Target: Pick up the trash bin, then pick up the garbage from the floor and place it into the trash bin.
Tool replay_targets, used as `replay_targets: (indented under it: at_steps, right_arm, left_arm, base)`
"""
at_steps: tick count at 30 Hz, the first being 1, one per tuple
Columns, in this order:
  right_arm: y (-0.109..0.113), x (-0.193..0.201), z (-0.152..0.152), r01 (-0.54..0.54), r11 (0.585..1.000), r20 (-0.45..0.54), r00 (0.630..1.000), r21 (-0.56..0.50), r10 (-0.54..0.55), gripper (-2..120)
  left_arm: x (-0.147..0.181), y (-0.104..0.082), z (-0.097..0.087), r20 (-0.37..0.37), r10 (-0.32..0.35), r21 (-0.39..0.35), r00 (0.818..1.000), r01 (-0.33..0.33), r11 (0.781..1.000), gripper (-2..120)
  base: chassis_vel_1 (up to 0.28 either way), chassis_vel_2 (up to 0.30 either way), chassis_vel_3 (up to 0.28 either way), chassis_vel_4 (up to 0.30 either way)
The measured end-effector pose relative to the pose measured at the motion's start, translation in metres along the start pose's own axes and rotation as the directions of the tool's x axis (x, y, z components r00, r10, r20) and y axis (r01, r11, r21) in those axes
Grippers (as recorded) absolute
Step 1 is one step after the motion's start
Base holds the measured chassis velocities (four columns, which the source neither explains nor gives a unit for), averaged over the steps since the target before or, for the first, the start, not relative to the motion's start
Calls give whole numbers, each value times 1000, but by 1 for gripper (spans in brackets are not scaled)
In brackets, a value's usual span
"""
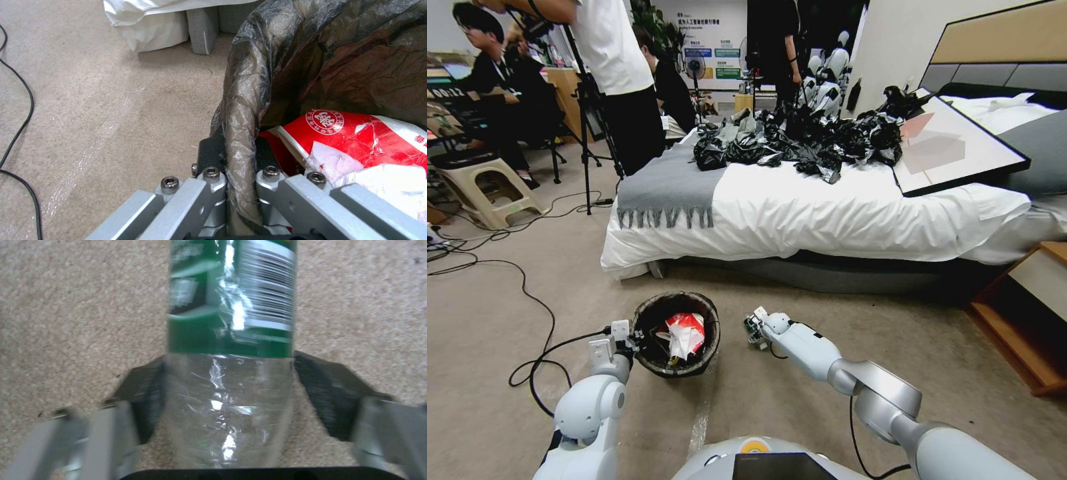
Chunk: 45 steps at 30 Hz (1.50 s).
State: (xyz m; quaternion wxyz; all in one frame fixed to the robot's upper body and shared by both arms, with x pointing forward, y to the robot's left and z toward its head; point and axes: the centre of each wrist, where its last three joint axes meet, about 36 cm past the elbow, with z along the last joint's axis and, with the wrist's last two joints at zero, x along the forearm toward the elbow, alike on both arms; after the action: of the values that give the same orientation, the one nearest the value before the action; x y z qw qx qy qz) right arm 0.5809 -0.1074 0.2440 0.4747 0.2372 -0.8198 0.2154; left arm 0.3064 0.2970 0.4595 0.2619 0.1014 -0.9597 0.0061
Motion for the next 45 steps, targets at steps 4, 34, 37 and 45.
replay_targets:
  at_steps: [4, 34, 37, 45]
  right_arm:
    - [-2, 3, -2, 0, 1000, 14, 1000, -5, 0, 48]
    - [-39, 316, -45, 176, 974, 565, 823, -139, -68, 24]
    - [-31, 349, -48, 228, 966, 622, 776, -120, -106, 24]
    - [-3, 437, -65, 373, 928, 759, 599, 18, -255, 24]
  left_arm:
    - [0, 1, 0, 0, -2, -2, 1000, 2, 1000, 0]
    - [-4, 0, 0, -1, -8, -8, 1000, 8, 1000, 0]
    - [-6, 0, 1, -3, -8, -9, 1000, 8, 1000, 0]
    - [-10, -1, 7, -25, -10, -10, 1000, 10, 1000, 0]
  base:
    - [0, 0, 0, 0]
    - [0, 0, 0, 0]
    - [0, 0, 0, 0]
    - [0, 0, 0, 0]
